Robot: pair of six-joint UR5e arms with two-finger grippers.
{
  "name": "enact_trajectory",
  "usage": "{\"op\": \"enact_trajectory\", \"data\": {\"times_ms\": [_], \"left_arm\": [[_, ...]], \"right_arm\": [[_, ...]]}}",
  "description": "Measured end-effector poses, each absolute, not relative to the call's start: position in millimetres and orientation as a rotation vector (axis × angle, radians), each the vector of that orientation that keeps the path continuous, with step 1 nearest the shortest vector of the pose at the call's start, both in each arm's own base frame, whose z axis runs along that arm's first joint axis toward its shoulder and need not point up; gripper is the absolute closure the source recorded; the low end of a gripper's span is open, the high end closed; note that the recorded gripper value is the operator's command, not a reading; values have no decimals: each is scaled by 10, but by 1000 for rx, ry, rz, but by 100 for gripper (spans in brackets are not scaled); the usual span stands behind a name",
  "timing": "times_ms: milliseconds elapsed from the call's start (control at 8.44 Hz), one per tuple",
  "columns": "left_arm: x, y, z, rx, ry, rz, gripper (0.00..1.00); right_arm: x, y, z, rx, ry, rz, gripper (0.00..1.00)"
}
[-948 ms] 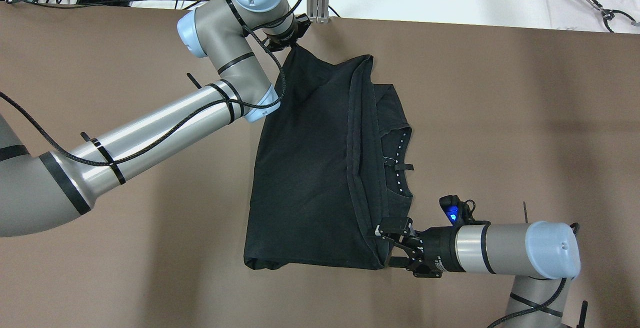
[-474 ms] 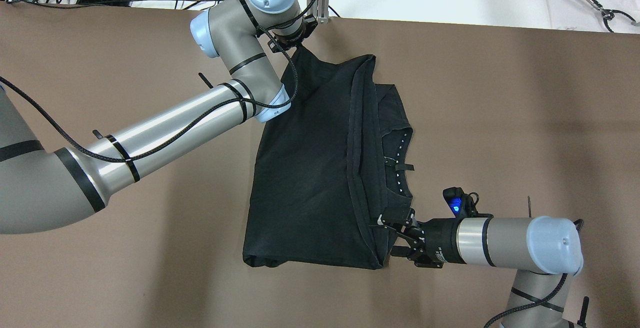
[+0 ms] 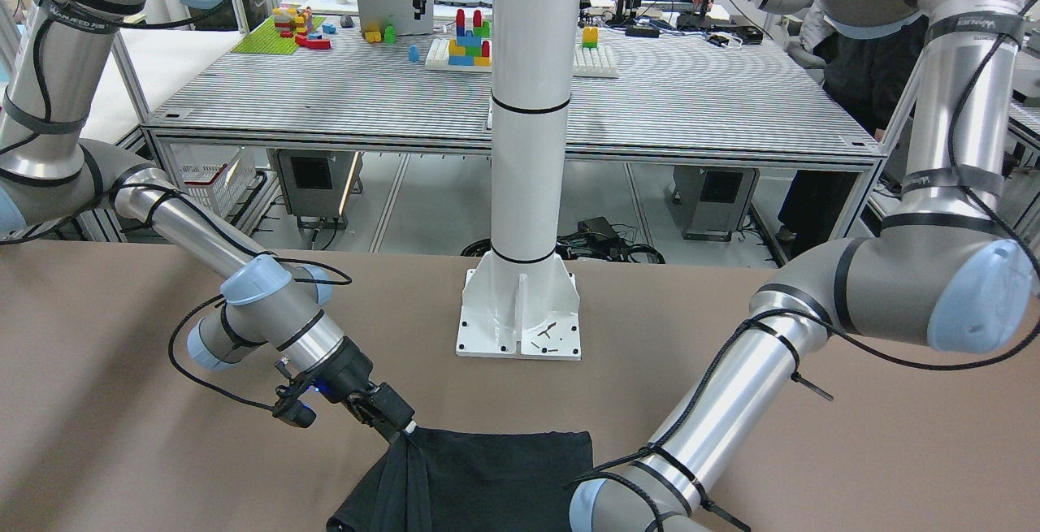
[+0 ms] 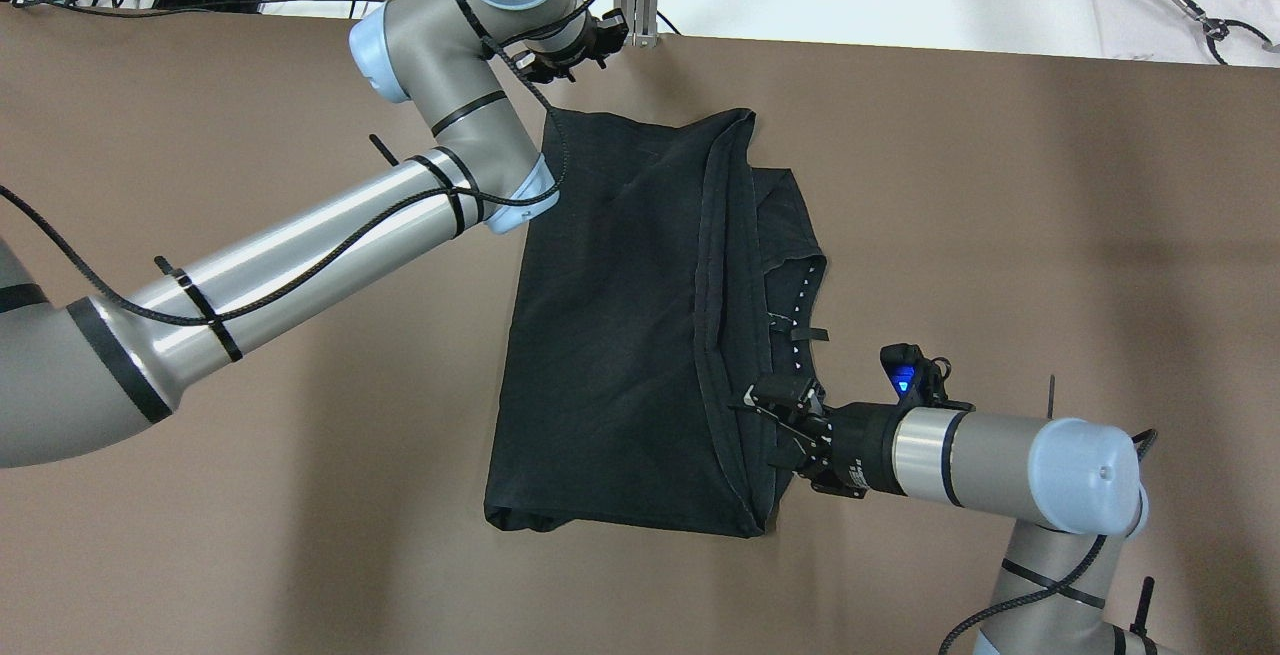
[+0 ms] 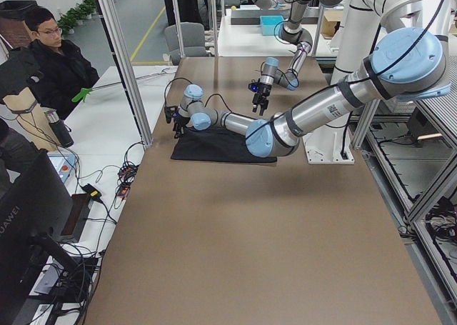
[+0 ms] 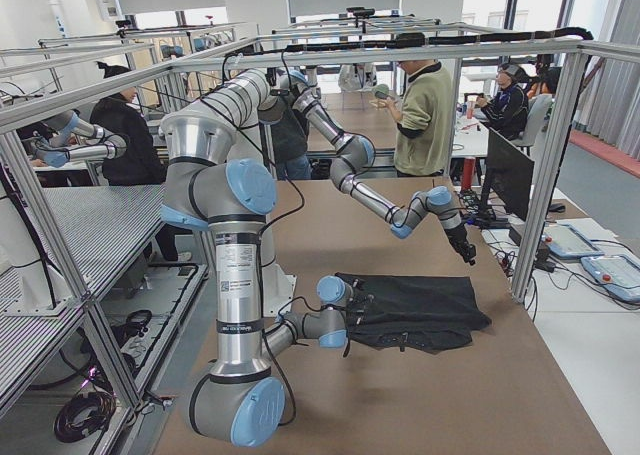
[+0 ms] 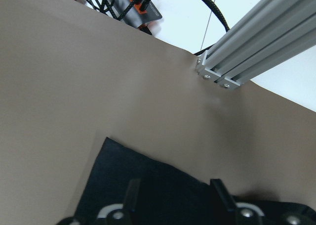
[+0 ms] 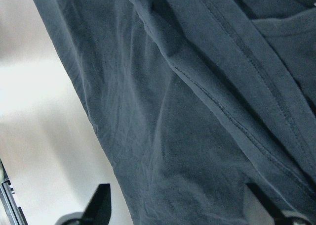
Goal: Fold clothes
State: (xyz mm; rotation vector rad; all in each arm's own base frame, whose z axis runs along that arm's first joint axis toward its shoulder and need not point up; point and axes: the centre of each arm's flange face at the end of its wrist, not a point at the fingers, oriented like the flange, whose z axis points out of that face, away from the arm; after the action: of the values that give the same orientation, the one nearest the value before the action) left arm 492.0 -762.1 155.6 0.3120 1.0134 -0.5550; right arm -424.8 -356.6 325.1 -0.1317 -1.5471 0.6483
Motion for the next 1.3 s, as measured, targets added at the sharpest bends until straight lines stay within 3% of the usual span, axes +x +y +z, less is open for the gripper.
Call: {"op": "enact_trajectory", "data": {"times_ms": [237,474,948,1304], "left_arm": [[4685,-7416,1954,322,1021,-518,6],[4588,-7293,2156,313,1026,-504,6],[4449,-7024,2455,287,1052,-478,6],[4459,-6972,2533,287,1048,-480,6]], "right_arm": [[-4502,-3679,2978,12,-1468,558,39],[-4902,-3733,2656,192,-1263,301,46],[-5231,-3691,2552,341,-907,-123,47],[-5195,-3650,2472,332,-720,-263,55]]}}
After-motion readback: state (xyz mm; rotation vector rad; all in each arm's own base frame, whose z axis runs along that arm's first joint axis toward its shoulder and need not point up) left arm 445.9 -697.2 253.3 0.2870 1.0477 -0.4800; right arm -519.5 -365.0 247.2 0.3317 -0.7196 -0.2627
